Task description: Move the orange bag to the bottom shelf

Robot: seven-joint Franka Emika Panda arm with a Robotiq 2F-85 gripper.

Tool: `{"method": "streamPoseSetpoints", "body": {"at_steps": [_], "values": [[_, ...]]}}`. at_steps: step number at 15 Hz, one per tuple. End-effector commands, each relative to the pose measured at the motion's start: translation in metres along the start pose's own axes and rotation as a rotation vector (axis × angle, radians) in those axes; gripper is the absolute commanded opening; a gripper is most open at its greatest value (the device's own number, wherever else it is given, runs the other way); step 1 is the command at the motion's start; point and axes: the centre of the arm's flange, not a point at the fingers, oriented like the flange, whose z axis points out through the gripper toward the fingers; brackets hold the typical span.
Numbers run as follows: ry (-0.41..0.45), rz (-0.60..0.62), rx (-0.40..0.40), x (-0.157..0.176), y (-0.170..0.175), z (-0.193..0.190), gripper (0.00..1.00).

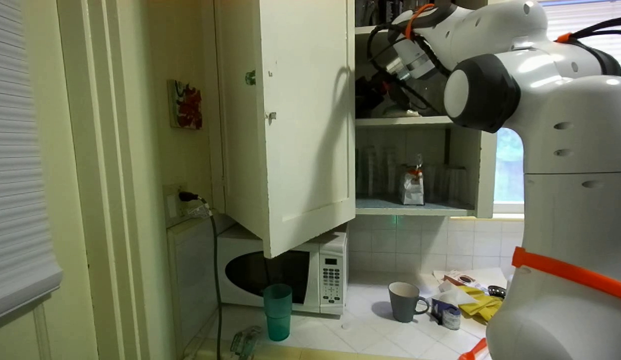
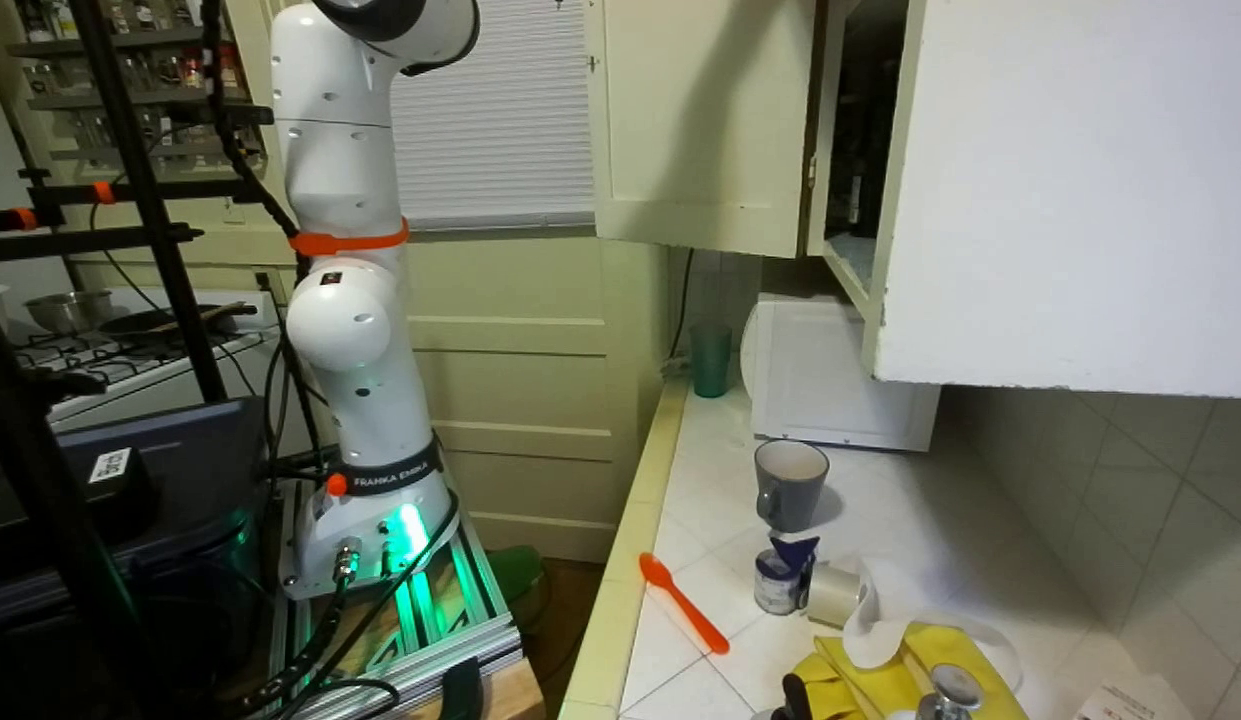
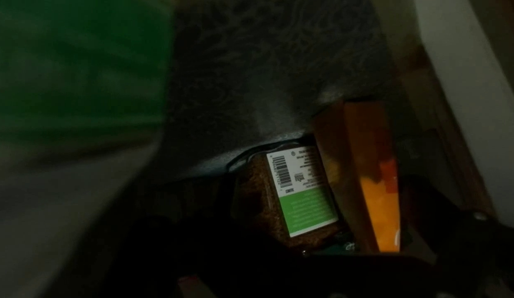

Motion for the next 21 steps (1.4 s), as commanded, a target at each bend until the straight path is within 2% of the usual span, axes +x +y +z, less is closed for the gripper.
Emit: {"method": "streamPoseSetpoints", "body": {"at_steps": [1,21], "values": [[0.025,0.024,0.009,0.006,-0.002,0.019,1.0],[-0.055,0.14,0.134,0.01,0.009,0.043,1.0]]}}
